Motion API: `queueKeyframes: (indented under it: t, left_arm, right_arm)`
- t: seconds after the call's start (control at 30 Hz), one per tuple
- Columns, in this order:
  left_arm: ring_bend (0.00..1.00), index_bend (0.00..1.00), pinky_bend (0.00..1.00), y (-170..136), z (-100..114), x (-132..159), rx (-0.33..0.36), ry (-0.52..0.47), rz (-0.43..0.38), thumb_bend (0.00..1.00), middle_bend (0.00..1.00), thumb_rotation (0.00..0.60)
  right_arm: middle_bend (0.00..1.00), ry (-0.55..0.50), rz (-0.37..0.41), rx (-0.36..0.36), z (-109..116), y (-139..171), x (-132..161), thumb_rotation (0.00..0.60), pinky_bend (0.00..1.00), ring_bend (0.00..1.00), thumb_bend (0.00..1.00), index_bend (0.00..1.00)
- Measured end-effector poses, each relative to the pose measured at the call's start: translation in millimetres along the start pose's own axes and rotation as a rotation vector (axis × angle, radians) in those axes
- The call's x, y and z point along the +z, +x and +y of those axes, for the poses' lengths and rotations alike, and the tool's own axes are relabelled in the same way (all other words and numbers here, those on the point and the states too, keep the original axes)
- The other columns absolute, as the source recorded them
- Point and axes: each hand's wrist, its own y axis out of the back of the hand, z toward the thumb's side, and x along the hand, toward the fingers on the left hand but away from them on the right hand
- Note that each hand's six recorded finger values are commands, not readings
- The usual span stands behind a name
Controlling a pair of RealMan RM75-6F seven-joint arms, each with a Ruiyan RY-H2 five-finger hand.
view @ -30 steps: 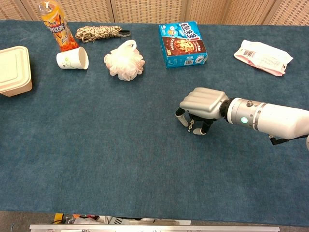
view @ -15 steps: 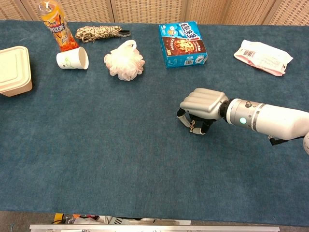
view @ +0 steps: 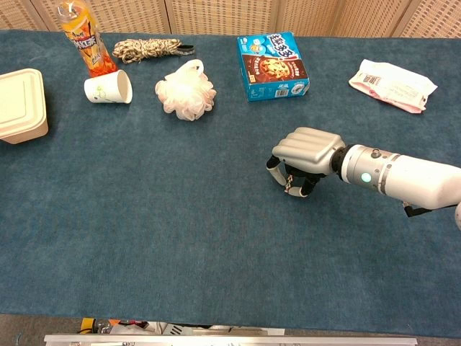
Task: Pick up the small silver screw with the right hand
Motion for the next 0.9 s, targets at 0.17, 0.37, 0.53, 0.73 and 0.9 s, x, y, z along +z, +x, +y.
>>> queueKeyframes:
  t: [0.17,0.37,0.53,0.73,0.9]
  left_arm:
    - [0.13,0.03,0.03,0,0,1,-0.002,0.002,-0.005,0.32,0.13,0.600]
    - [0.13,0.03,0.03,1,0,5,0.000,0.003,-0.017,0.32,0.13,0.600]
    - [0.13,0.03,0.03,2,0,9,-0.005,0.010,-0.026,0.32,0.13,0.600]
    - [0.13,0.03,0.03,1,-2,16,-0.012,0.014,-0.040,0.32,0.13,0.600]
    - [0.13,0.03,0.03,-1,-3,18,-0.017,0.017,-0.044,0.32,0.13,0.600]
  right_arm:
    - [1.00,-0.063,-0.031,-0.054,7,9,-7,0.600,1.00,1.00,0.37,0.70]
    - [1.00,-0.172,-0.075,-0.140,21,25,-20,0.600,1.00,1.00,0.39,0.71]
    - [1.00,-0.275,-0.121,-0.188,28,43,-39,0.600,1.00,1.00,0.39,0.72]
    - [1.00,-0.376,-0.175,-0.206,24,58,-61,0.600,1.00,1.00,0.39,0.72]
    - [1.00,-0.469,-0.208,-0.190,14,61,-75,0.600,1.00,1.00,0.39,0.72]
